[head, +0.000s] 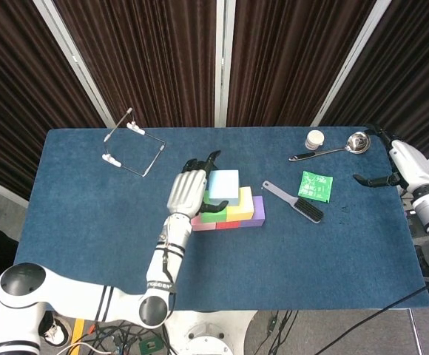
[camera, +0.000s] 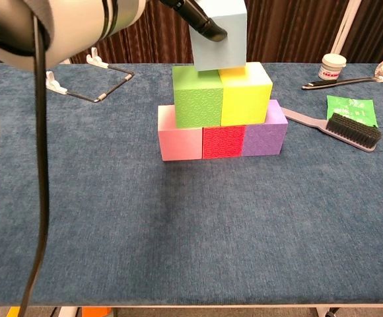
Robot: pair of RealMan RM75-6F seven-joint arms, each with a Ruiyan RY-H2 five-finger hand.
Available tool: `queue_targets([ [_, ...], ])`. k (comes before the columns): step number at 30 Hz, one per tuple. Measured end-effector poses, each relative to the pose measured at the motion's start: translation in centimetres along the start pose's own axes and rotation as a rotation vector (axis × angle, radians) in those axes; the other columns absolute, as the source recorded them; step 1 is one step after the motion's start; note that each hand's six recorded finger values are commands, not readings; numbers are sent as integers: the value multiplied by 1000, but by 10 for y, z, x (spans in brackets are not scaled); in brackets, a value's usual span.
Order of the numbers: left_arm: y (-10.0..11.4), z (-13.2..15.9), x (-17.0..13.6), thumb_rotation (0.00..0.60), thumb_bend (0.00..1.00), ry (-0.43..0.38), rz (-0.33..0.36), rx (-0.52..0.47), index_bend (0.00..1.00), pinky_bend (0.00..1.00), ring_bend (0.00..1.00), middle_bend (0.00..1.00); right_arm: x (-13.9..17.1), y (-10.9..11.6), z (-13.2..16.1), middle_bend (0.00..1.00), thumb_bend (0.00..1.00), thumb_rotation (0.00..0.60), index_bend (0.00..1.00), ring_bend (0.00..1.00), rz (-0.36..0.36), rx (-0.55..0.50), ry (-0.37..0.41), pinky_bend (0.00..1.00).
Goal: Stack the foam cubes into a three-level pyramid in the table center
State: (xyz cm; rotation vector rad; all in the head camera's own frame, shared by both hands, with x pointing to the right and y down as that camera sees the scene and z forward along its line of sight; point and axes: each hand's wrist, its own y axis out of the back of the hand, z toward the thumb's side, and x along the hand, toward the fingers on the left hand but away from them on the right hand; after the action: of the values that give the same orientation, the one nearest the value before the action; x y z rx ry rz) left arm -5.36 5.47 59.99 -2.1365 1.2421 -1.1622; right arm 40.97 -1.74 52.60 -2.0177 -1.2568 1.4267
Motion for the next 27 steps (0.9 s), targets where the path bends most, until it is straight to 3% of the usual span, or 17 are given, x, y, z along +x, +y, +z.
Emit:
queue_targets([
  [16, -9, -7, -5, 600, 239, 16, -20, 30, 78, 94, 169, 524, 1, -2, -9, 103, 130, 600, 0, 0, 10, -13, 1, 0],
  [27, -7, -14, -6, 600, 227, 15, -35, 3, 77, 95, 168, 374, -3, -7, -11, 103, 129, 600, 0, 0, 22, -13, -7, 0],
])
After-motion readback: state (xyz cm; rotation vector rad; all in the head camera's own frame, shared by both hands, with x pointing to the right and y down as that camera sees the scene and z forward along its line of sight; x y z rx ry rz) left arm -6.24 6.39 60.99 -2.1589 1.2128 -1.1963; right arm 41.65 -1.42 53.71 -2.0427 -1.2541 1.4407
